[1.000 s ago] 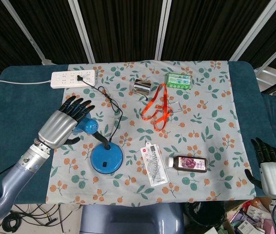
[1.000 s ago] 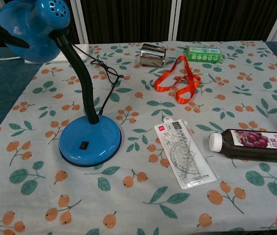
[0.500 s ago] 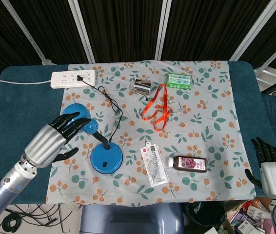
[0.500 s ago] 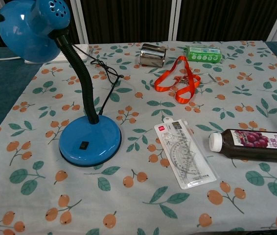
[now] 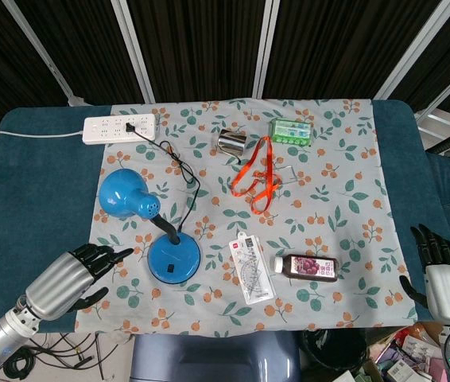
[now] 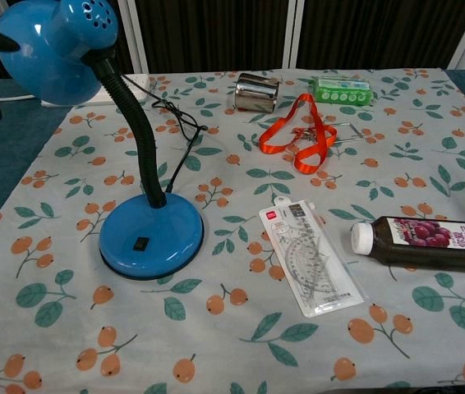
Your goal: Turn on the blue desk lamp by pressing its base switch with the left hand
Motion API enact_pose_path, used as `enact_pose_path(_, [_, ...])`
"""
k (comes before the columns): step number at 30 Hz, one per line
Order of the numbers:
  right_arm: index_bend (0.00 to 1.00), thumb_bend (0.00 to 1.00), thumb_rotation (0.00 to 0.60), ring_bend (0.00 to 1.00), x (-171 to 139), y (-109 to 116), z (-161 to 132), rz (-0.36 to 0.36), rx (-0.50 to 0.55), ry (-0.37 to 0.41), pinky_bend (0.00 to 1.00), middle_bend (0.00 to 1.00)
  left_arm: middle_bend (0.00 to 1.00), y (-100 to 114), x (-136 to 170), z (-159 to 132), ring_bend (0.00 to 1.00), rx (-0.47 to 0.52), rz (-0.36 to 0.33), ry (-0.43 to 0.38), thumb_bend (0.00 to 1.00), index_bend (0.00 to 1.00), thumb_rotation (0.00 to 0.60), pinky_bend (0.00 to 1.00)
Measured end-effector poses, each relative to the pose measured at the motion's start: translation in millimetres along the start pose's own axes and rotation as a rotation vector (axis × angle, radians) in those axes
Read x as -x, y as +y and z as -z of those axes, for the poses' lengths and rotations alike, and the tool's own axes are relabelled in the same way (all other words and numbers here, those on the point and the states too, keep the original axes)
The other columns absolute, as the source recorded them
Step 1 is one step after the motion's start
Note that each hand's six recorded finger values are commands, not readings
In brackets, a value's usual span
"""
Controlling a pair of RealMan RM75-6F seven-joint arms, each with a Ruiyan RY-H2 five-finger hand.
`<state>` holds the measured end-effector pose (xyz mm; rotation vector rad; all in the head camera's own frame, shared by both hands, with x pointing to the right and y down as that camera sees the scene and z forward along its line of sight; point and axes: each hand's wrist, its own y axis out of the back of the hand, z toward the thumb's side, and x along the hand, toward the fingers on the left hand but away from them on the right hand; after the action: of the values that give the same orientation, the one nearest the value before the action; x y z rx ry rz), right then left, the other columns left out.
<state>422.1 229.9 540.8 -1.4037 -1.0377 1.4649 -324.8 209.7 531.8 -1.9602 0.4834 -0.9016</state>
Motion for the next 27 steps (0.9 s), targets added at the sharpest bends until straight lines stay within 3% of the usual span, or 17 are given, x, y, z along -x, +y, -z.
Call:
enact_pose_path(4, [0.00,0.16,0.600,0.12,0.4,0.0,0.2,-0.001,0.001,-0.001,0.16,0.06,0.51,-21.4,0.0,5.4,0.46,-0.037,0.056,0.024,0.44,0.05,0.600,0.55])
enact_pose_path(7, [0.00,0.16,0.600,0.12,0.4,0.3,0.6,0.000,-0.001,-0.002,0.16,0.06,0.55,-38.0,-4.4,8.8,0.51,-0.066,0.097,0.046,0.50,0.08,0.600,0.58])
enact_pose_path(17, [0.00,0.16,0.600,0.12,0.9,0.0,1.4,-0.001,-0.004,-0.005,0.16,0.06,0.62,-81.6,-32.2,21.1,0.57,-0.041,0.226,0.139,0.53,0.06,0.600,0.59])
enact_pose_path(27, [0.00,0.16,0.600,0.12,1.6,-0.1,2.4,-0.002,-0.006,-0.009,0.16,0.06,0.64,-105.6,-55.2,11.5,0.59,-0.031,0.343,0.135,0.53,0.05,0.600,0.60])
